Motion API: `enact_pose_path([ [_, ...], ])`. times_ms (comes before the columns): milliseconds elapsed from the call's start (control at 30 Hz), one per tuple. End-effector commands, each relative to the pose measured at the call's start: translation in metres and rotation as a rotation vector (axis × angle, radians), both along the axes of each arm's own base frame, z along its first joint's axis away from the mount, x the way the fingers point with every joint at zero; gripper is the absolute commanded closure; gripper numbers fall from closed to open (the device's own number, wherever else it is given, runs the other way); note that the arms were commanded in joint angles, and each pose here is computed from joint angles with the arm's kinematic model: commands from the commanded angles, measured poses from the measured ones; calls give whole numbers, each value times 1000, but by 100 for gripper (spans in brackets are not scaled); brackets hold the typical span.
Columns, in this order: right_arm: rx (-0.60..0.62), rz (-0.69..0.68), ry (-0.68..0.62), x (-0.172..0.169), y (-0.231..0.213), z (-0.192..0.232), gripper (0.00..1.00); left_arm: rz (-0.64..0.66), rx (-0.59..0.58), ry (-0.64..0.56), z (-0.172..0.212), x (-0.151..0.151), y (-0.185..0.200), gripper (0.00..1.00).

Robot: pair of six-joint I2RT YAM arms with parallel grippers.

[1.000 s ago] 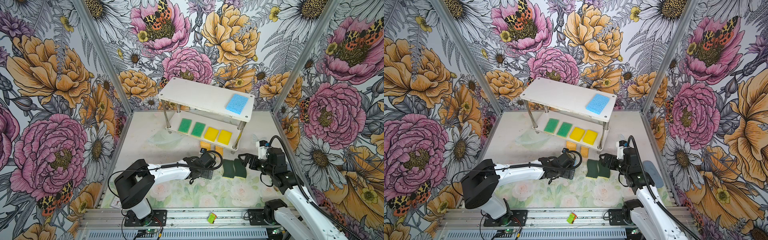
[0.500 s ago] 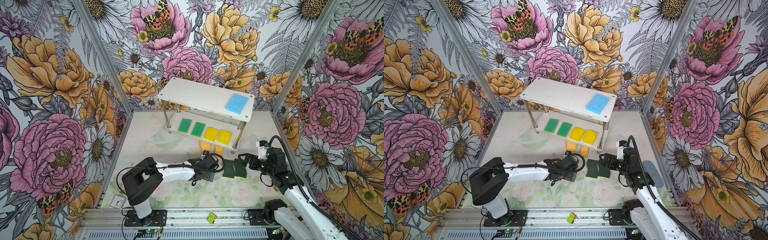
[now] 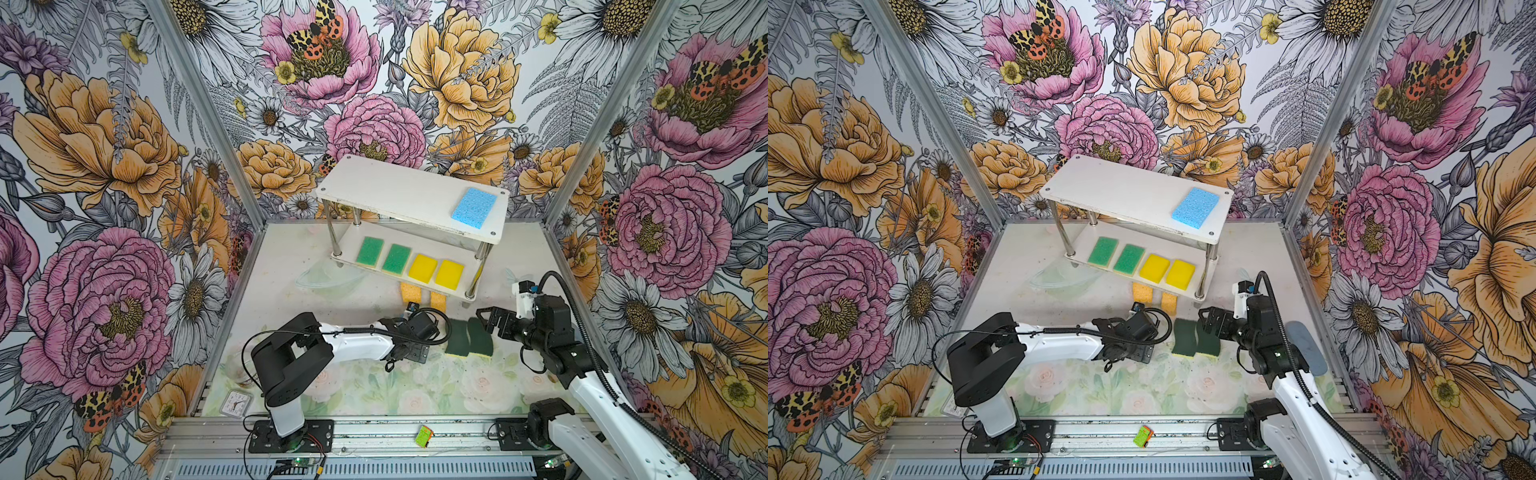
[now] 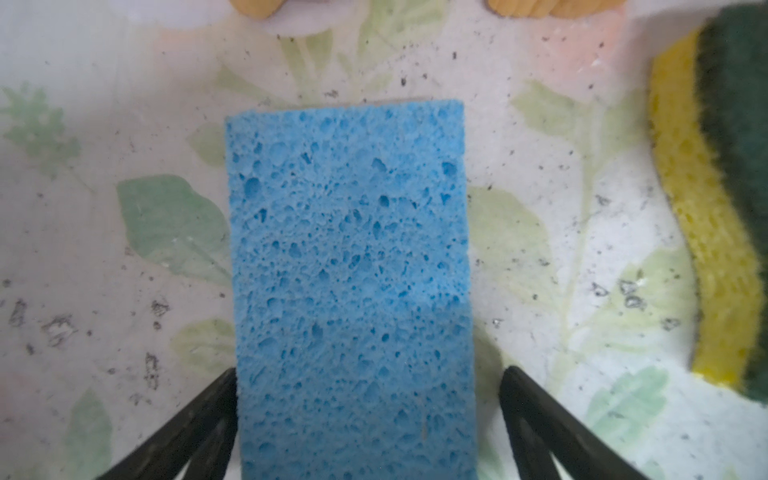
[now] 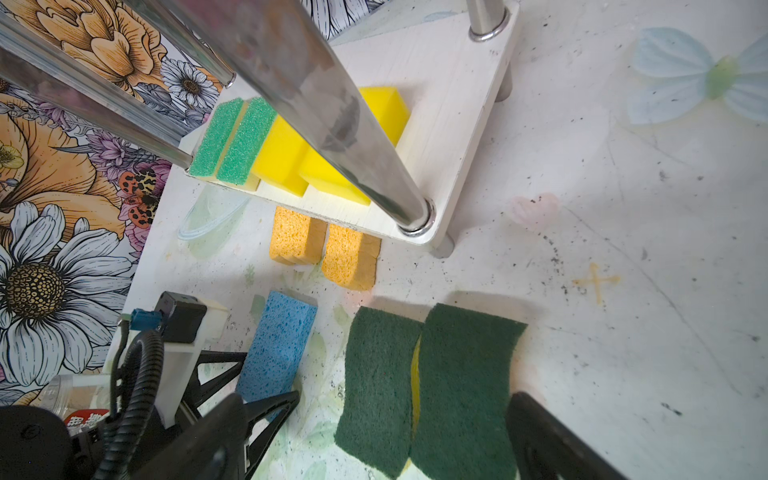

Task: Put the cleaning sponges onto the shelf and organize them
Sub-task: 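Lower the open left gripper over the second blue sponge, then close the left gripper on the second blue sponge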

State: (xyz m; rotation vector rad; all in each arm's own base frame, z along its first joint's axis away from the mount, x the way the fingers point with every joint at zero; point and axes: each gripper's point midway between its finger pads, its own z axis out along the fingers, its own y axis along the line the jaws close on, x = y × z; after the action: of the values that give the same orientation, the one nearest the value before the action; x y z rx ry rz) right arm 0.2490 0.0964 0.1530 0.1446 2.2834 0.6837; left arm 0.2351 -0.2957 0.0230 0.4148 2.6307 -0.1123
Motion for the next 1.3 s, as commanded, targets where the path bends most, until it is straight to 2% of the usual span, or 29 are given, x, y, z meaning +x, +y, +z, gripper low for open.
enact_pose_path([
  [0, -12, -1, -13, 2, 0, 2, 0, 24, 1, -12, 0, 4, -2, 7],
  [300, -10, -2, -12, 2, 0, 2, 0, 20, 19, -18, -2, 5, 1, 19],
  [400, -8, -2, -13, 1, 0, 3, 0, 13, 22, -15, -4, 5, 1, 29],
  [533, -8, 0, -12, 2, 0, 3, 0, 12, 24, -15, -4, 4, 1, 34],
  [867, -10, -4, -7, 2, -1, 2, 0, -12, 22, -54, 11, 6, 1, 40],
  [1267, -12, -6, -7, 3, -1, 2, 0, -9, 0, -96, 34, 9, 4, 53],
])
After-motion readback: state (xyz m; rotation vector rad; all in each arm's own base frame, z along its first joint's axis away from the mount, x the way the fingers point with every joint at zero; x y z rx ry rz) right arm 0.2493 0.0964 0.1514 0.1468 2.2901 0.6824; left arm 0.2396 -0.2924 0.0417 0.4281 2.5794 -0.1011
